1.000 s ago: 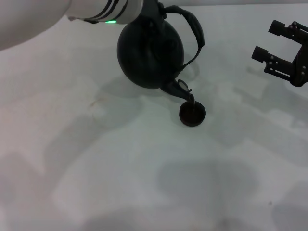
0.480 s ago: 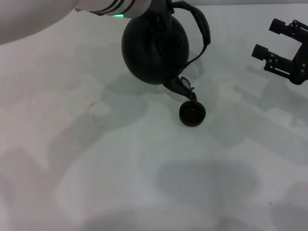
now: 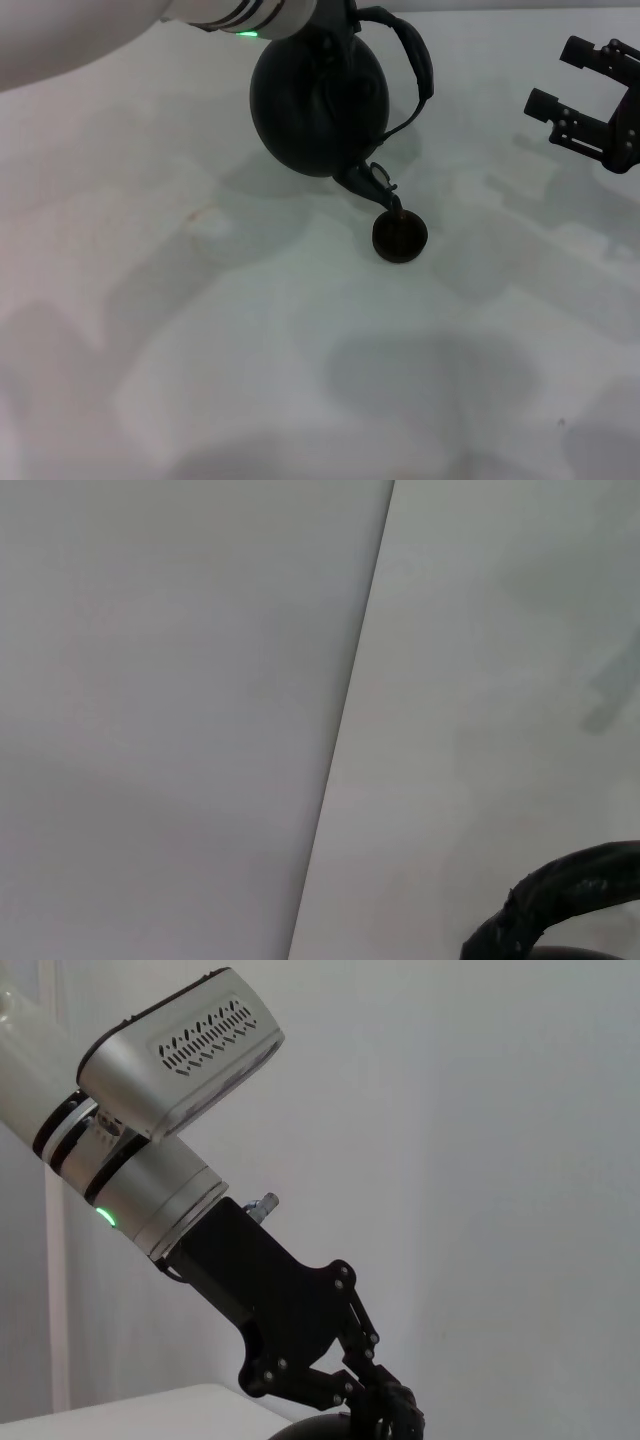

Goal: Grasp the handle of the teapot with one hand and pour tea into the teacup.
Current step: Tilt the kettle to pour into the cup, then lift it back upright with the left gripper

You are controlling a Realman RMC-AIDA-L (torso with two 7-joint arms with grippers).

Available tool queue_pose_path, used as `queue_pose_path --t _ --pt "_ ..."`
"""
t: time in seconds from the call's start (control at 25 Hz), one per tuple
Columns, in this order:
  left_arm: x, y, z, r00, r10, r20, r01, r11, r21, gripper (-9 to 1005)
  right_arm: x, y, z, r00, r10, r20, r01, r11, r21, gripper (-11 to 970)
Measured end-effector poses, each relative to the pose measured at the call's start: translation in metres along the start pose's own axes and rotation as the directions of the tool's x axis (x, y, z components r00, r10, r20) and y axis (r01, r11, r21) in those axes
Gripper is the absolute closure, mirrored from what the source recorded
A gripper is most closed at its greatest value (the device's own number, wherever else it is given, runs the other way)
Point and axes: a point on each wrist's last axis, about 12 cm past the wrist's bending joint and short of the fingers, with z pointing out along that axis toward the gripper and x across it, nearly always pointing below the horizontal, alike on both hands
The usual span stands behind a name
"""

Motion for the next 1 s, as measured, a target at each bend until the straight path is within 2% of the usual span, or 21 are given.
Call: queue_pose_path --t 1.0 --pt "0.0013 -0.0003 0.0065 0.997 0.070 -0.025 -0.070 0.997 0.015 886 0.0010 -0.0021 0.0040 1.000 -0.001 0.000 0.001 1.000 0.015 194"
